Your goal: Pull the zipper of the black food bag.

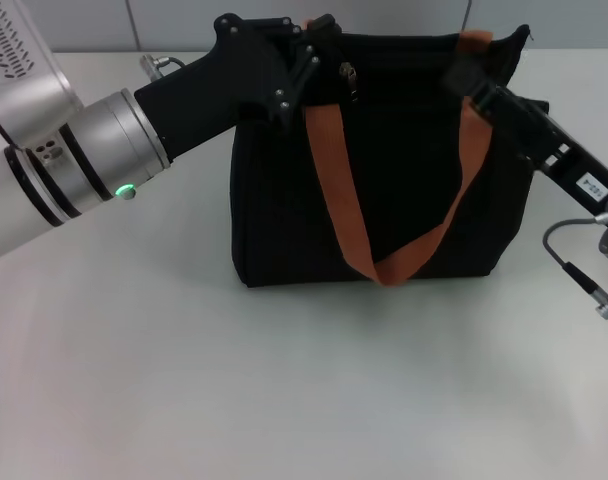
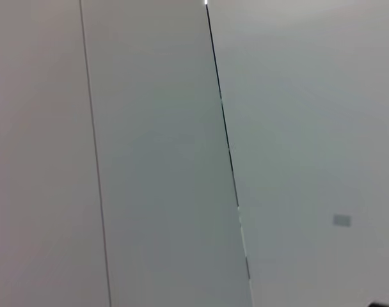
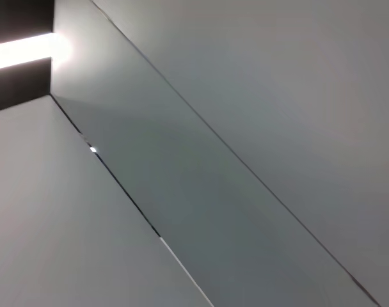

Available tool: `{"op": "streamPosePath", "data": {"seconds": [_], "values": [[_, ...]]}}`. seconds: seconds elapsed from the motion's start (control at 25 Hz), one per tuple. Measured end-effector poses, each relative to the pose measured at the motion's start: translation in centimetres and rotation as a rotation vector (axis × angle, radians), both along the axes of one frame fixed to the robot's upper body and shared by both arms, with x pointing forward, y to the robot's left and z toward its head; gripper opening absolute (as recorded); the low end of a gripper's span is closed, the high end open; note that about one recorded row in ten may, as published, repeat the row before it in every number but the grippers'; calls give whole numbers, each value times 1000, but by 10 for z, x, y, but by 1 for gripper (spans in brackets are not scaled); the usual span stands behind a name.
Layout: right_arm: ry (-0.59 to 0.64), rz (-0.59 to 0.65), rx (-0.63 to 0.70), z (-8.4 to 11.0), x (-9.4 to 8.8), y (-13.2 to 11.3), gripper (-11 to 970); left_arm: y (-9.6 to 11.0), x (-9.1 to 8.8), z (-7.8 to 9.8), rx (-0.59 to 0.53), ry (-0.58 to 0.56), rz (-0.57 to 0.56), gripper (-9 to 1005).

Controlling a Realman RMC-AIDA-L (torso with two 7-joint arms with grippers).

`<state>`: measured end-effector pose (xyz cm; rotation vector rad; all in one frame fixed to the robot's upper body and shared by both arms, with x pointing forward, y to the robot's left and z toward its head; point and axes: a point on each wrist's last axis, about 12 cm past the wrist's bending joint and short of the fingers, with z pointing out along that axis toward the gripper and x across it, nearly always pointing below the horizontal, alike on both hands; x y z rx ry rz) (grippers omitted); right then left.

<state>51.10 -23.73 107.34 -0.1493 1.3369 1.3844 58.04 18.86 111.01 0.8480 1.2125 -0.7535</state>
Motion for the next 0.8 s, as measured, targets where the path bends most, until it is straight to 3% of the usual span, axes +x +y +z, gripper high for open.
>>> {"op": "streamPosePath", "data": {"seconds": [0.8], "values": [[12,34,-77,8,31,23,680,0,3,5,-38,-3,17,32]]}}
